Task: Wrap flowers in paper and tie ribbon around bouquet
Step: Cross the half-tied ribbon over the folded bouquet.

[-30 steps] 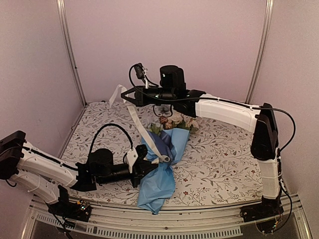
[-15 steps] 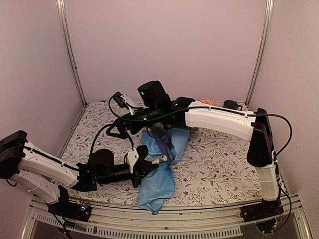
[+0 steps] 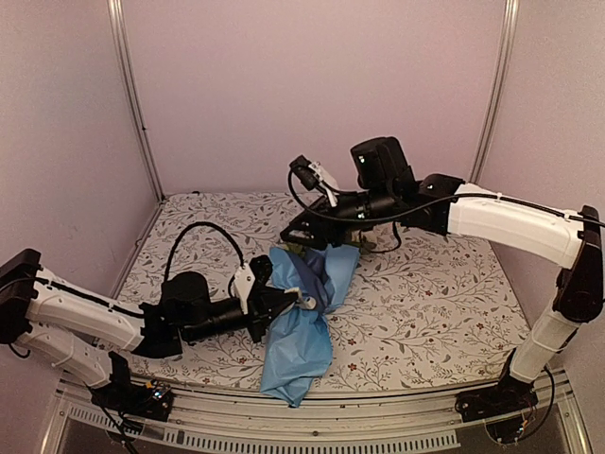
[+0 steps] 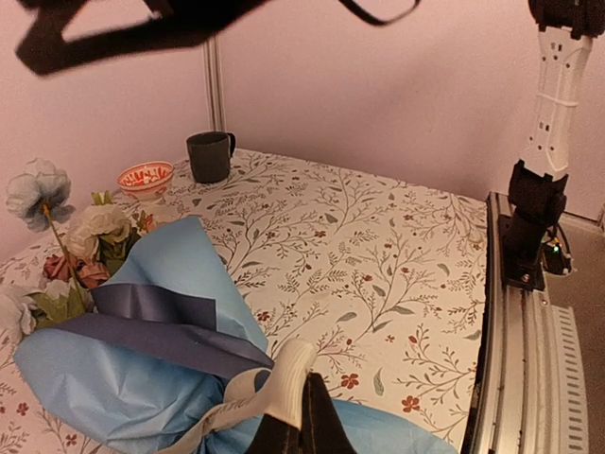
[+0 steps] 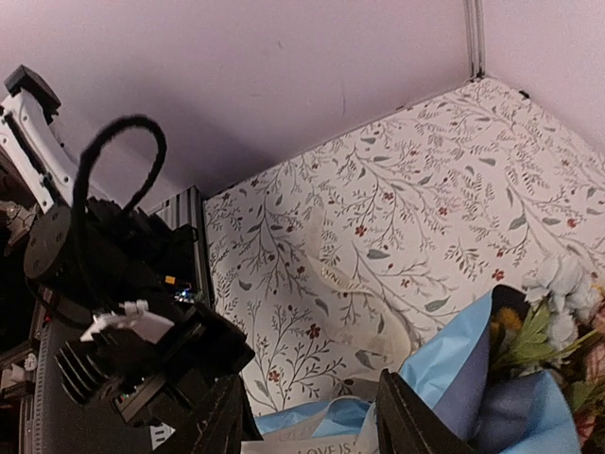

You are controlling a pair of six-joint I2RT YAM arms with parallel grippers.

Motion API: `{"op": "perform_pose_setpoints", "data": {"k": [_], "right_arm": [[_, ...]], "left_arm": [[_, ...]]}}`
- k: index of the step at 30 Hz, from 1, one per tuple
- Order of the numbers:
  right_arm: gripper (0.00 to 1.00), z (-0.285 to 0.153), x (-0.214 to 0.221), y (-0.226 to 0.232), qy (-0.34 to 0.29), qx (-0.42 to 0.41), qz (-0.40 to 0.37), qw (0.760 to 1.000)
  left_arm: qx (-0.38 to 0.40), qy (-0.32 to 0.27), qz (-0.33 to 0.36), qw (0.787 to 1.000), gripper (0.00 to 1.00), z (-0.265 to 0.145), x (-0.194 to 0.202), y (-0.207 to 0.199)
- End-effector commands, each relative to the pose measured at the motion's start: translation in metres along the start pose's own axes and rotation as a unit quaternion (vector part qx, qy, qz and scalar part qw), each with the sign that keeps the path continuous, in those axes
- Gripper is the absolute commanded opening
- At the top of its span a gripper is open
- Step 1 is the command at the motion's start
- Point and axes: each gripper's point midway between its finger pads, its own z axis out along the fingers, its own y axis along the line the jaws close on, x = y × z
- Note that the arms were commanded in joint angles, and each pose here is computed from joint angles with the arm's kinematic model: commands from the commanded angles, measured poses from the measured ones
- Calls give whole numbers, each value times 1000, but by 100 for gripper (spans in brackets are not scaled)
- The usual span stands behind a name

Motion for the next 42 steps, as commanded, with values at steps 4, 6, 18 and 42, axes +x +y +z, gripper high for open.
{"op": "perform_pose_setpoints", "data": {"k": [4, 6, 18, 42], "right_arm": [[50, 13, 61, 25, 27, -106, -8, 994], [50, 16, 70, 24, 37, -109, -4, 993], [35, 25, 89, 26, 65, -135, 15, 989], [0, 17, 94, 8, 69, -89, 13, 994]], "left_arm": [[-6, -26, -19, 999, 0, 3, -19, 18], [-3, -26, -18, 999, 0, 4, -19, 17], [2, -21, -24, 999, 0, 6, -15, 18], [-3, 3, -30, 1000, 15, 7, -10, 23]]}}
